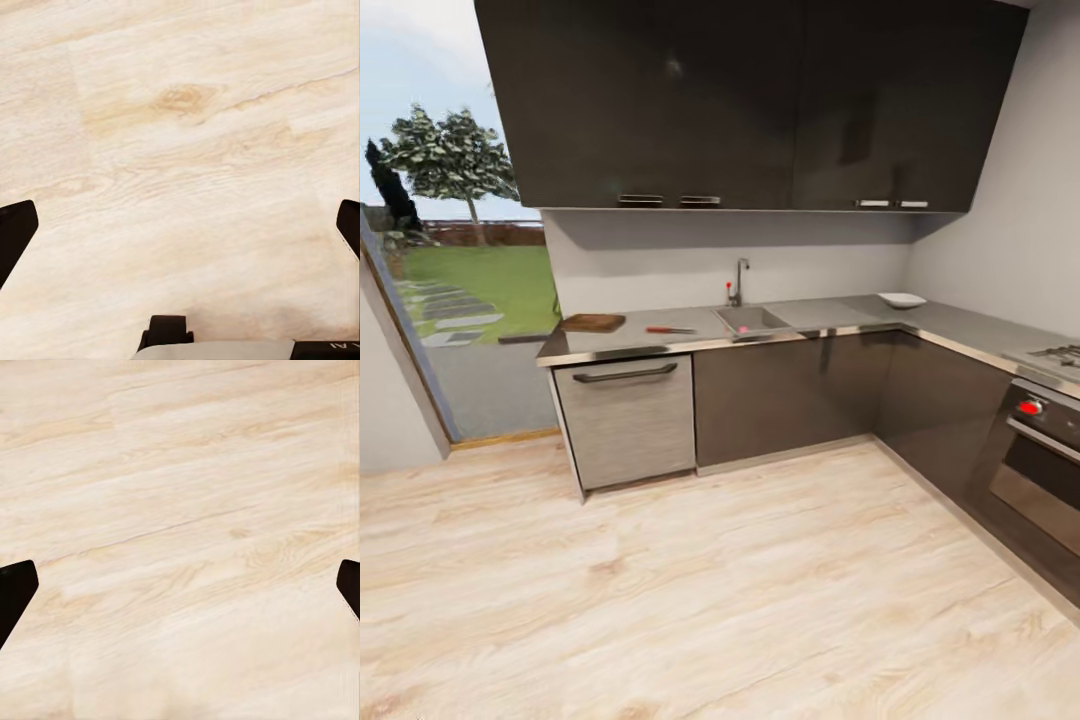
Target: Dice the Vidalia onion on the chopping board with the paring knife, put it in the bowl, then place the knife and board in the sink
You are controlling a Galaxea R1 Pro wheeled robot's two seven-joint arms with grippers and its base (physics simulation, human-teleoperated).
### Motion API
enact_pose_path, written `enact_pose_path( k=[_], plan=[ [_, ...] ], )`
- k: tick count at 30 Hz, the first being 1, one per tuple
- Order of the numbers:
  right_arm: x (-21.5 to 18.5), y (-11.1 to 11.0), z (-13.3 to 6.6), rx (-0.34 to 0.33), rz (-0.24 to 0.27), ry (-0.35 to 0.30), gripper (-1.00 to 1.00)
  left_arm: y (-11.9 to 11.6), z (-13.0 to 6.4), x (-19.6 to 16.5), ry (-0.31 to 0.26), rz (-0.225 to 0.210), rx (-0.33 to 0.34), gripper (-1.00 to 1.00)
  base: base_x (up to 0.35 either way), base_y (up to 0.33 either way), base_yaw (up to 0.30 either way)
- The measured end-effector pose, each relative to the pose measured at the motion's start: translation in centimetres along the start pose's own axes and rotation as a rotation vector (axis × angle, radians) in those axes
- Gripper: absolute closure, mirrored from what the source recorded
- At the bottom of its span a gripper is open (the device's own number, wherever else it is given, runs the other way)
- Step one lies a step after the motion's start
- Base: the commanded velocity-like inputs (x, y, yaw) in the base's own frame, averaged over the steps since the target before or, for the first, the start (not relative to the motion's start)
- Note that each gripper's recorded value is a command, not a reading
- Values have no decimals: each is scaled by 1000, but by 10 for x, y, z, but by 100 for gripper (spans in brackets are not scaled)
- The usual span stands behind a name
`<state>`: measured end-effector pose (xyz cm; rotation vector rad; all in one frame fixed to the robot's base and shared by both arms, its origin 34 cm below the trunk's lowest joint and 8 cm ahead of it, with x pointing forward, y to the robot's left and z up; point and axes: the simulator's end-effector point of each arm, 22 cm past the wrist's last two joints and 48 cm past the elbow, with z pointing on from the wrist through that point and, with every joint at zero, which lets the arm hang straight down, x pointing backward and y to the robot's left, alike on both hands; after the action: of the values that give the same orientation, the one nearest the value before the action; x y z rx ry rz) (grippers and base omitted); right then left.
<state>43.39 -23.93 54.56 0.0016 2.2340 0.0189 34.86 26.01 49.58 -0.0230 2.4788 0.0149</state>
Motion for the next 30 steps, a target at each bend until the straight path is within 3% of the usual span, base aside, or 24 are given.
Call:
enact_pose_path(
  k=[30],
  plan=[
    [0, 0, 0, 0, 0, 0, -100, 0, 0, 0, 0, 0, 0, -100, 224, -232, 243]
  ],
)
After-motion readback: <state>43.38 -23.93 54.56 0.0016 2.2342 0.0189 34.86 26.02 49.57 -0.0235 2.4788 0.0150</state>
